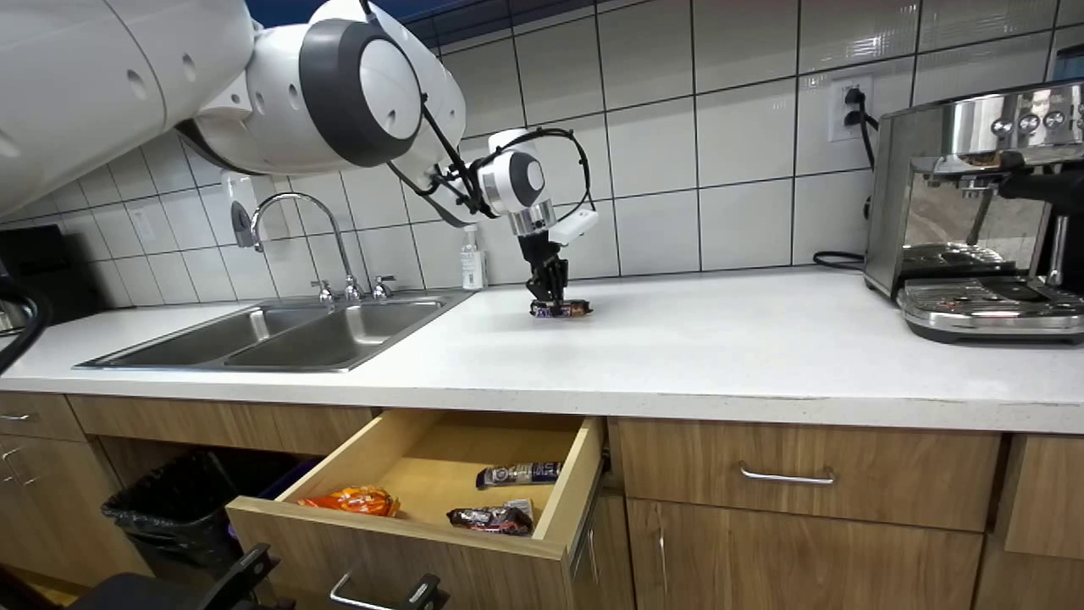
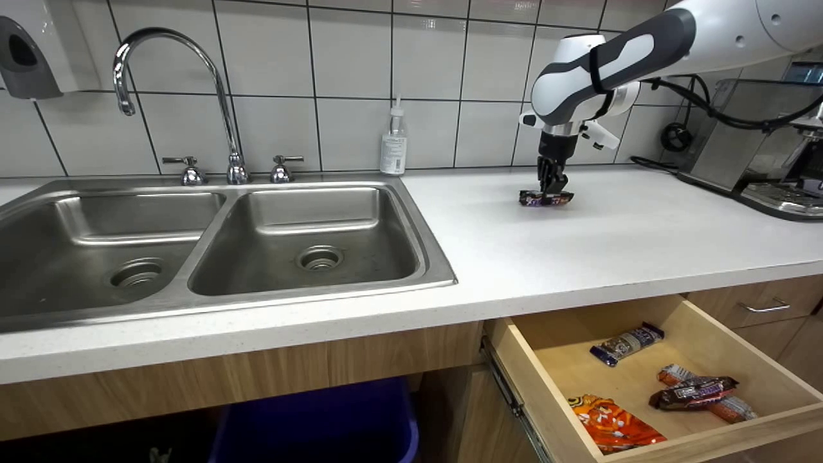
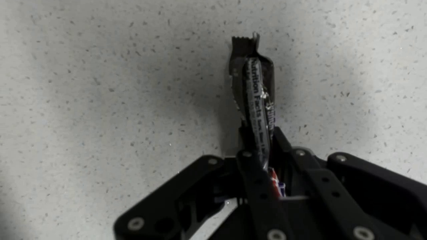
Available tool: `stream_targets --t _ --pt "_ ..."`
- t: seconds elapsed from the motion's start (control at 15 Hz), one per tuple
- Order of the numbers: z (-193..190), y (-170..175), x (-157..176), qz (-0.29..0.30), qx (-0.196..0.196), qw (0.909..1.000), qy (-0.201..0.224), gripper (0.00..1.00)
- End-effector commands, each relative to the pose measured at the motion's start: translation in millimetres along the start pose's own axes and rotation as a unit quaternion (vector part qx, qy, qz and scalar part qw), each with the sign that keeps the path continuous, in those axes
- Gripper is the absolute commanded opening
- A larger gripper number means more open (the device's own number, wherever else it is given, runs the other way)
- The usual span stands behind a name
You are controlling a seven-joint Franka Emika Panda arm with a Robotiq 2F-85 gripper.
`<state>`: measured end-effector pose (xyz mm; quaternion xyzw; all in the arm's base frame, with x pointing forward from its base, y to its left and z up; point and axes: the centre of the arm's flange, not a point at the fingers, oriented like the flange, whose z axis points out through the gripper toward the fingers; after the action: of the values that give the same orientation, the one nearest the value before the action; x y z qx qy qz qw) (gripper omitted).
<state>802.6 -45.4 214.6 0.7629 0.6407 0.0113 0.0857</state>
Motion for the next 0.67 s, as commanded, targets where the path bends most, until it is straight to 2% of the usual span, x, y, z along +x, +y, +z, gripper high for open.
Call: stream_targets --t 0.0,0.6 --pt "-15 -1 3 0.001 -0.017 0.9998 0.007 0.04" --pt "-32 -20 20 0.003 -0.042 0.9990 0.012 0.04"
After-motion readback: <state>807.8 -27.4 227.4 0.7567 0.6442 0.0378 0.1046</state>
